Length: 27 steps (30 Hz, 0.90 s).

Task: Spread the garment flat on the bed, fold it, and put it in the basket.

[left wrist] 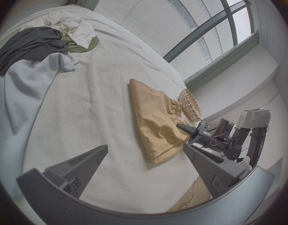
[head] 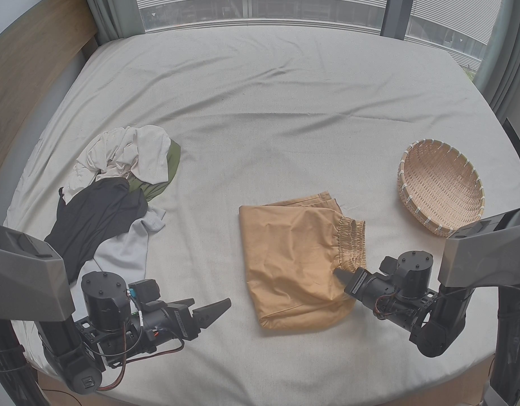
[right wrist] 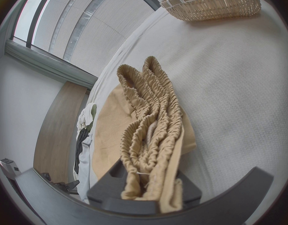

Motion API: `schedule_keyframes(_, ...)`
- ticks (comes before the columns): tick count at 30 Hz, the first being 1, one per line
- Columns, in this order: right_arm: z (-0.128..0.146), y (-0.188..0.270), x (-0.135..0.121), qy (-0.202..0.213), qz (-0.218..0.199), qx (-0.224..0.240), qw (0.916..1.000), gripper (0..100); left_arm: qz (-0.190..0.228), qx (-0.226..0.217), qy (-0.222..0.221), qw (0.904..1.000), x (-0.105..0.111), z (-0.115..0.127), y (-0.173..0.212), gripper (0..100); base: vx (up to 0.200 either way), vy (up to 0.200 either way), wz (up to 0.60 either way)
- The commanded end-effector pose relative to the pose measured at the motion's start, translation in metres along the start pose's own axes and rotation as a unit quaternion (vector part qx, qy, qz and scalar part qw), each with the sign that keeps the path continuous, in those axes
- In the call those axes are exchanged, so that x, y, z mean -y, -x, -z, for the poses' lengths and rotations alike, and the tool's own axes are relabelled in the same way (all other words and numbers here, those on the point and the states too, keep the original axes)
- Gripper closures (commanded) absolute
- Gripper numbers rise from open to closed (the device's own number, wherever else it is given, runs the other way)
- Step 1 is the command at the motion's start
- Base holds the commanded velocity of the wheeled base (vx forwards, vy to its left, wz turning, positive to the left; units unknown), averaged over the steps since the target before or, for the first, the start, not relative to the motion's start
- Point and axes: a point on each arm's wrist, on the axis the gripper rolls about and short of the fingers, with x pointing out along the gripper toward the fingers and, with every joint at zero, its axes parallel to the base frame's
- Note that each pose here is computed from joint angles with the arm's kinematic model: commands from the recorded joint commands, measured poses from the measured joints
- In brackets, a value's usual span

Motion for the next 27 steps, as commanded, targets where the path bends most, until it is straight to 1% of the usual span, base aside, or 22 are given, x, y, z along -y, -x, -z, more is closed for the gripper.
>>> schedule_keyframes(1, -0.021, 0.022, -0.031, 0.008, -0.06, 0.019, 0.998, 100, -0.014, 0.01, -0.009, 0.9998, -0.001, -0.001, 0.001, 0, 0.0, 0.0, 0.0)
schedule_keyframes(2, -0.023, 0.03, -0.042, 0.018, -0.084, 0.017, 0.9961, 100, -0.016, 0.011, -0.013, 0.9997, -0.001, -0.001, 0.001, 0, 0.0, 0.0, 0.0)
schedule_keyframes(4, -0.028, 0.039, -0.054, 0.042, -0.11, 0.022, 0.9928, 100, -0.015, 0.016, -0.022, 0.9995, -0.001, -0.003, 0.002, 0, 0.0, 0.0, 0.0)
schedule_keyframes(7, -0.031, 0.043, -0.064, 0.078, -0.132, 0.028, 0.9878, 100, -0.01, 0.032, -0.028, 0.999, 0.002, -0.01, 0.006, 0, 0.0, 0.0, 0.0)
schedule_keyframes(10, -0.033, 0.046, -0.067, 0.103, -0.143, 0.029, 0.9838, 100, -0.006, 0.039, -0.034, 0.9987, 0.005, -0.013, 0.008, 0, 0.0, 0.0, 0.0)
schedule_keyframes(13, -0.037, 0.051, -0.074, 0.129, -0.164, 0.034, 0.9773, 100, -0.006, 0.046, -0.05, 0.9977, 0.005, -0.016, 0.009, 0, 0.0, 0.0, 0.0)
schedule_keyframes(16, -0.041, 0.058, -0.087, 0.141, -0.197, 0.039, 0.9694, 100, -0.011, 0.047, -0.059, 0.9971, 0.003, -0.017, 0.01, 0, 0.0, 0.0, 0.0)
schedule_keyframes(18, -0.042, 0.062, -0.096, 0.143, -0.212, 0.043, 0.9658, 100, -0.011, 0.046, -0.059, 0.9971, 0.003, -0.016, 0.01, 0, 0.0, 0.0, 0.0)
schedule_keyframes(19, -0.042, 0.062, -0.096, 0.143, -0.212, 0.043, 0.9658, 100, -0.011, 0.046, -0.059, 0.9971, 0.003, -0.016, 0.01, 0, 0.0, 0.0, 0.0)
schedule_keyframes(20, -0.043, 0.066, -0.103, 0.146, -0.223, 0.045, 0.9629, 100, -0.011, 0.046, -0.059, 0.9972, 0.003, -0.016, 0.011, 0, 0.0, 0.0, 0.0)
schedule_keyframes(26, -0.047, 0.069, -0.109, 0.161, -0.225, 0.049, 0.9597, 100, -0.008, 0.049, -0.06, 0.997, 0.004, -0.017, 0.009, 0, 0.0, 0.0, 0.0)
schedule_keyframes(27, -0.051, 0.069, -0.11, 0.172, -0.223, 0.057, 0.9578, 100, -0.008, 0.05, -0.06, 0.9969, 0.004, -0.018, 0.009, 0, 0.0, 0.0, 0.0)
